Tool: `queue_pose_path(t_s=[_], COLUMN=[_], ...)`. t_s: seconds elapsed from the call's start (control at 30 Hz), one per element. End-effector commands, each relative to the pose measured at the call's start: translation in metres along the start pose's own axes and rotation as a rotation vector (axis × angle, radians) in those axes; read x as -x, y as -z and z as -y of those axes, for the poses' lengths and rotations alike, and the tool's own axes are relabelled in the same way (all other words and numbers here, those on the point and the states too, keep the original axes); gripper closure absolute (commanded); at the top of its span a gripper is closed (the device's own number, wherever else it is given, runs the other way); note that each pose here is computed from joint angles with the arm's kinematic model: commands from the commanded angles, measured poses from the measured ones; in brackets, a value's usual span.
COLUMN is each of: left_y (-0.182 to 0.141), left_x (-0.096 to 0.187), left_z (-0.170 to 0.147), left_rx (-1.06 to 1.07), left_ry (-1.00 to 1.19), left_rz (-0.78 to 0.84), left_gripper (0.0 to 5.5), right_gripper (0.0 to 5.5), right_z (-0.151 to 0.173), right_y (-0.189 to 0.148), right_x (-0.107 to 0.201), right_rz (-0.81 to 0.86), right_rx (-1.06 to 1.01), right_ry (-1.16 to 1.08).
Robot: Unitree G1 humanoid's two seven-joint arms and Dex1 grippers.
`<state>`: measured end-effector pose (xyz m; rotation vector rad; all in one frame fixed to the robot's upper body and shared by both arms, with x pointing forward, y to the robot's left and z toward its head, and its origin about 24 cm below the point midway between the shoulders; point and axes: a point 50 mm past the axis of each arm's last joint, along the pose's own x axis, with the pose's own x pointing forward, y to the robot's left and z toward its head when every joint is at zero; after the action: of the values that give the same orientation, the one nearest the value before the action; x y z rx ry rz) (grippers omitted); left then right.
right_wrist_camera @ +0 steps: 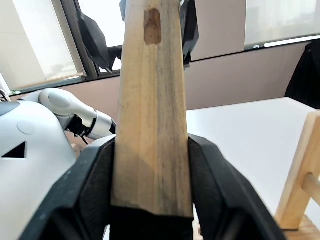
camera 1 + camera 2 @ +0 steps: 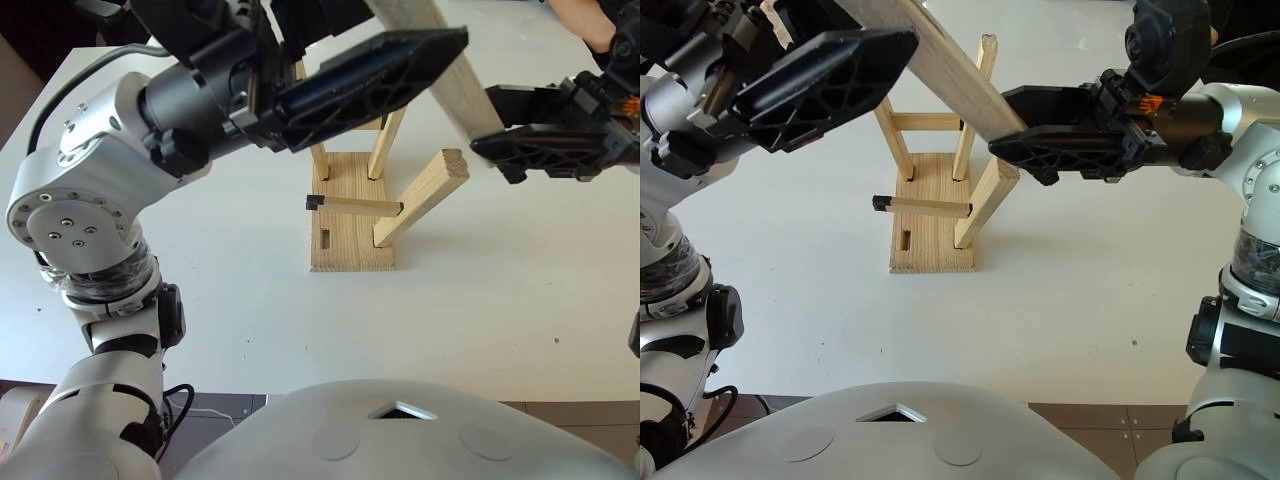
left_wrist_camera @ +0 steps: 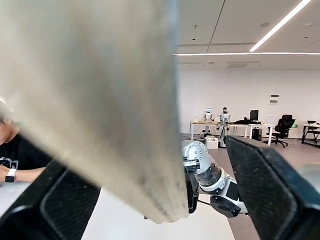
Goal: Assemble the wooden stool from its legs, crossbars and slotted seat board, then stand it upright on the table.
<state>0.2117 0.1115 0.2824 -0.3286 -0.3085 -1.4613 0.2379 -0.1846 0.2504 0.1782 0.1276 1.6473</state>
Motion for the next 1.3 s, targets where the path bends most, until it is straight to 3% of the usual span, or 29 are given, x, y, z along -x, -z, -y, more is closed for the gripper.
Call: queue_pose_path(t_s=[0.03,0.43,0.8,0.83,0.97,1.03,1.3], left_y=[0.004,0.014,0.026,0.026,0.021,0.014,-0.052], left_x=[-0.005,-0.009,0.015,0.018,0.024,0.027,0.029], left_z=[-0.001,-0.001,0.015,0.016,0.016,0.017,0.02], left_rx=[-0.019,-0.03,-0.016,-0.017,-0.01,-0.012,-0.068], left_ry=[-0.004,0.053,0.083,0.08,0.067,0.064,0.033], left_rz=[-0.041,-0.172,-0.213,-0.203,-0.143,-0.115,0.082], left_gripper=[1.6,3.45,3.46,3.46,3.46,3.46,3.46], right_gripper=[3.46,3.46,3.46,3.1,2.56,2.3,2.28], right_z=[0.001,0.002,0.0,-0.001,-0.005,-0.002,-0.001], right_y=[0.002,0.016,0.012,0.012,0.009,0.002,-0.007], right_x=[0.002,0.021,0.019,0.019,0.02,0.021,0.035], right_rz=[-0.08,-0.221,-0.221,-0.22,-0.185,-0.137,0.022], right_rx=[0.054,0.118,0.129,0.128,0.112,0.128,0.128], right_ry=[0.02,0.044,0.001,-0.002,-0.028,0.009,0.13])
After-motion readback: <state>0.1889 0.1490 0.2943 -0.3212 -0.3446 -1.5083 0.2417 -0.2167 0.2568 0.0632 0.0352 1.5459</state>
